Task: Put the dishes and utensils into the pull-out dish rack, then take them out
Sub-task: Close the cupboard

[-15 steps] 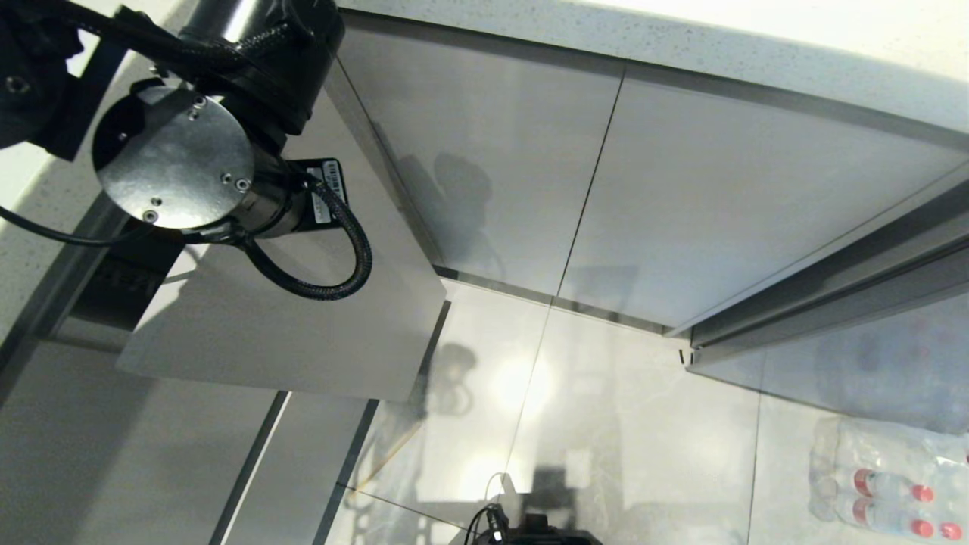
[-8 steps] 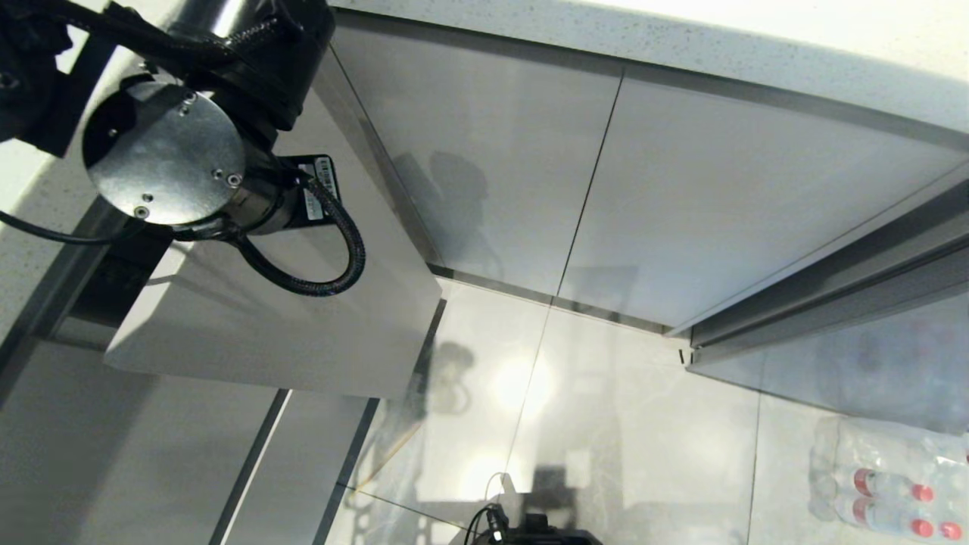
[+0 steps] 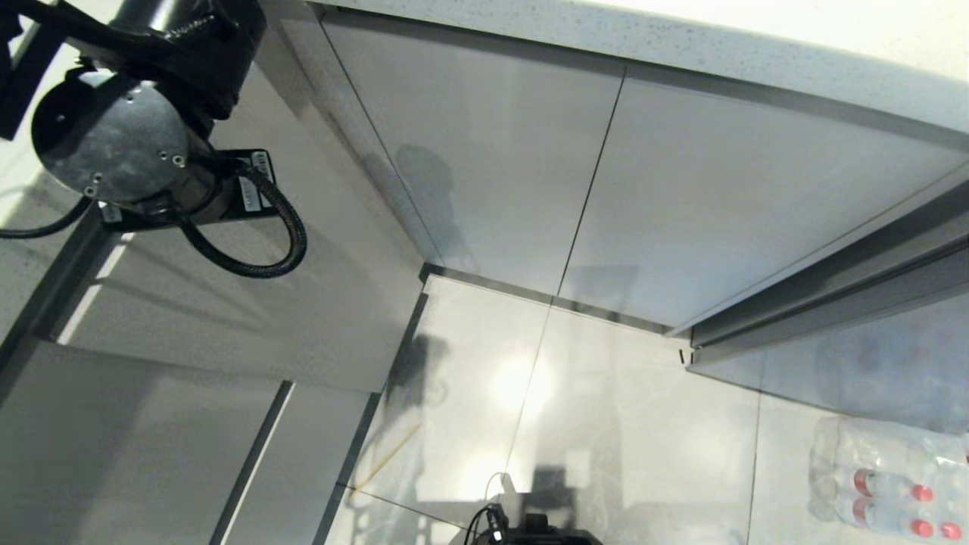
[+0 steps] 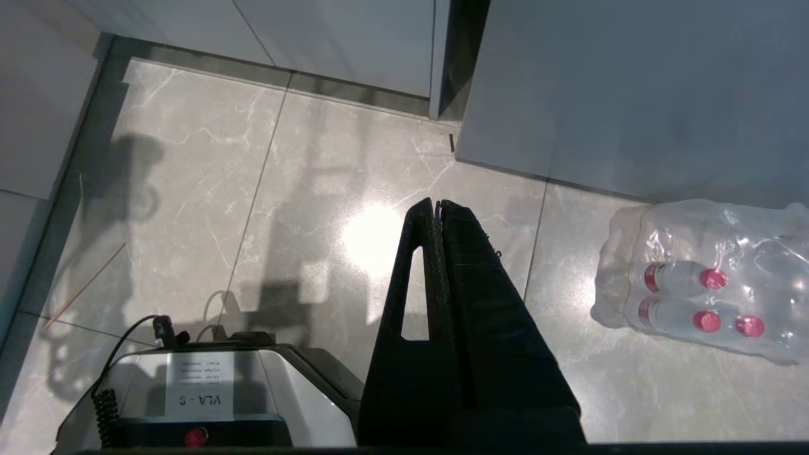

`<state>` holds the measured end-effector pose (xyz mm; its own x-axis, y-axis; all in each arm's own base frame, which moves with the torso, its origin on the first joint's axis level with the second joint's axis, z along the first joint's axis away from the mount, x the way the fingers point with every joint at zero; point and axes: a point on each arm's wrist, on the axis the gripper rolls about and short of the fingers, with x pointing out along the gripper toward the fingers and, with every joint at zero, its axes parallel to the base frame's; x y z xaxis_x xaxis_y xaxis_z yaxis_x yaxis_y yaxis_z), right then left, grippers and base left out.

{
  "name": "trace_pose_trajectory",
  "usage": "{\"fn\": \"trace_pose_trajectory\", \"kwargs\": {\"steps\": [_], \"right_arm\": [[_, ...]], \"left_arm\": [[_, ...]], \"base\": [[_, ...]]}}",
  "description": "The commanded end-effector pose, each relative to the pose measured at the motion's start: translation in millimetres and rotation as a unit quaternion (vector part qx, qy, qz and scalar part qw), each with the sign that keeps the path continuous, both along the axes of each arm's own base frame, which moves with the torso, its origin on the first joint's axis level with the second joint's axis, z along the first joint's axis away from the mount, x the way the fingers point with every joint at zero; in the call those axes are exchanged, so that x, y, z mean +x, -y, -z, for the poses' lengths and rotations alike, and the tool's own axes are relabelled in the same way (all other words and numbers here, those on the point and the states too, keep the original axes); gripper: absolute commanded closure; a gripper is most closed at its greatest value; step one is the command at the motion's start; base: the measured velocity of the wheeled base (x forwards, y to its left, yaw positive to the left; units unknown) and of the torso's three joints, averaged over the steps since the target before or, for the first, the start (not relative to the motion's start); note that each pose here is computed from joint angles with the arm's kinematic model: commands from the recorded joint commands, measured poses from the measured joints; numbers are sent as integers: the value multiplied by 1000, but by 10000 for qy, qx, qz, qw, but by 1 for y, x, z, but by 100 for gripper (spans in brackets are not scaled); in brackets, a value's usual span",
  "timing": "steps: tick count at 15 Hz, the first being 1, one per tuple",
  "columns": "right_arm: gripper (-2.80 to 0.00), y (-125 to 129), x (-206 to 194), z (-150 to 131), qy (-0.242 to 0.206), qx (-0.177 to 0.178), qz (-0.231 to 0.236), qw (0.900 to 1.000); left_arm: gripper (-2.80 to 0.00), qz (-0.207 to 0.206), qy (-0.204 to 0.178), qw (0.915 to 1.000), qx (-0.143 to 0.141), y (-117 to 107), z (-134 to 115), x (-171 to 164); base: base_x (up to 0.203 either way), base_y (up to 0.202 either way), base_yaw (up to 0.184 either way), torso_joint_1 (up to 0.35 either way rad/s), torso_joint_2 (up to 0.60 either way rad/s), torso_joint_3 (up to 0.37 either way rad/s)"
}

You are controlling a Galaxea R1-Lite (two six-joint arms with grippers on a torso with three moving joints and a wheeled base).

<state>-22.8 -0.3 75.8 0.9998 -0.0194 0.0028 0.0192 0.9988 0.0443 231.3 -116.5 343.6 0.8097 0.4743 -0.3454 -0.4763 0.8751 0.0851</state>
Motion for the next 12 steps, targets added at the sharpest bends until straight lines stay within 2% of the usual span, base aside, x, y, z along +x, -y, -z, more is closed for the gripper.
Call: {"fn": "trace_pose_trajectory", "kwargs": {"steps": [1, 4, 6, 9, 12], "right_arm": [[0, 0, 0, 0, -4, 3, 2, 10000], [0, 0, 0, 0, -3, 1, -4, 10000], [0, 0, 0, 0, -3, 5, 1, 10000], [0, 0, 0, 0, 2, 1, -5, 10000], [0, 0, 0, 0, 2, 1, -5, 10000]], "left_arm": [[0, -28, 25, 10000, -12, -2, -2, -2], [0, 4, 26, 10000, -23, -1, -2, -3], [0, 169, 38, 9998, -43, 5, -3, -8], [0, 889, 13, 9957, -244, 24, -7, -25], [0, 1693, 71, 9832, -670, 28, -20, -49]], "base": [[0, 0, 0, 0, 0, 0], [0, 0, 0, 0, 0, 0], [0, 0, 0, 0, 0, 0], [0, 0, 0, 0, 0, 0], [0, 0, 0, 0, 0, 0]]}}
